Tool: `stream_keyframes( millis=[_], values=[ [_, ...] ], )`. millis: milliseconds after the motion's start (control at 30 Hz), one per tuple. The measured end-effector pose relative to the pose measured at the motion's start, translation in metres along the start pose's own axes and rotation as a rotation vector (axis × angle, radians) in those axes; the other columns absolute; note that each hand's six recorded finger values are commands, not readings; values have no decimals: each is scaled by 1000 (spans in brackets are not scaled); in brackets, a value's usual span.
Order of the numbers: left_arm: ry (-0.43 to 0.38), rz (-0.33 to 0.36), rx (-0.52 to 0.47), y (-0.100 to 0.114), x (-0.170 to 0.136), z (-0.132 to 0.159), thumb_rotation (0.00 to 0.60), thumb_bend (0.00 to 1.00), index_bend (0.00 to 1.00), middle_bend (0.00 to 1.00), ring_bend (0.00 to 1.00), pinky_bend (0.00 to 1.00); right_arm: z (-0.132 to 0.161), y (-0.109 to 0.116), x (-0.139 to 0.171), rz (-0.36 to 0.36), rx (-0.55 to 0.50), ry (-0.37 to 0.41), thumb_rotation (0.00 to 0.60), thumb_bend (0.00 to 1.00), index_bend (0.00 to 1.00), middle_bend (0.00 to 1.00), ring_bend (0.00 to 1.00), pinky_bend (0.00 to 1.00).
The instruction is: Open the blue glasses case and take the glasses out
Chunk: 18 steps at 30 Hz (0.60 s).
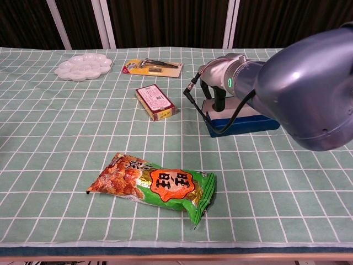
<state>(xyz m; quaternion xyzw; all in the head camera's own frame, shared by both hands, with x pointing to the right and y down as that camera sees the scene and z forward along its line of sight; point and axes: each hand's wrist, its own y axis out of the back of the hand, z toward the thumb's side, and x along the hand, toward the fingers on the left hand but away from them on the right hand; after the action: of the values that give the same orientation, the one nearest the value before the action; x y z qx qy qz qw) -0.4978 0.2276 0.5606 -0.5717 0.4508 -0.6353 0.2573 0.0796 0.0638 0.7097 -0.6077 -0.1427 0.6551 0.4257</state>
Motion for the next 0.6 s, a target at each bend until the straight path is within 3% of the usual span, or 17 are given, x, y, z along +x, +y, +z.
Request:
stream_keyframes(
  millis=[133, 300, 600],
  values=[
    [1, 4, 0, 0, 0, 0, 600, 385, 69, 0, 0, 0, -1, 5, -3, -73, -15, -10, 600, 390, 383, 142, 84, 169],
    [6, 4, 3, 0, 0, -1, 600, 385, 69, 0, 0, 0, -10, 7, -4, -161, -86, -42, 600, 338, 242, 132, 77, 169],
    [7, 8, 4, 0, 0, -1, 600, 385, 69, 0, 0, 0, -20, 4, 12, -91, -237, -9, 600, 357, 119, 89, 49, 169]
  ],
)
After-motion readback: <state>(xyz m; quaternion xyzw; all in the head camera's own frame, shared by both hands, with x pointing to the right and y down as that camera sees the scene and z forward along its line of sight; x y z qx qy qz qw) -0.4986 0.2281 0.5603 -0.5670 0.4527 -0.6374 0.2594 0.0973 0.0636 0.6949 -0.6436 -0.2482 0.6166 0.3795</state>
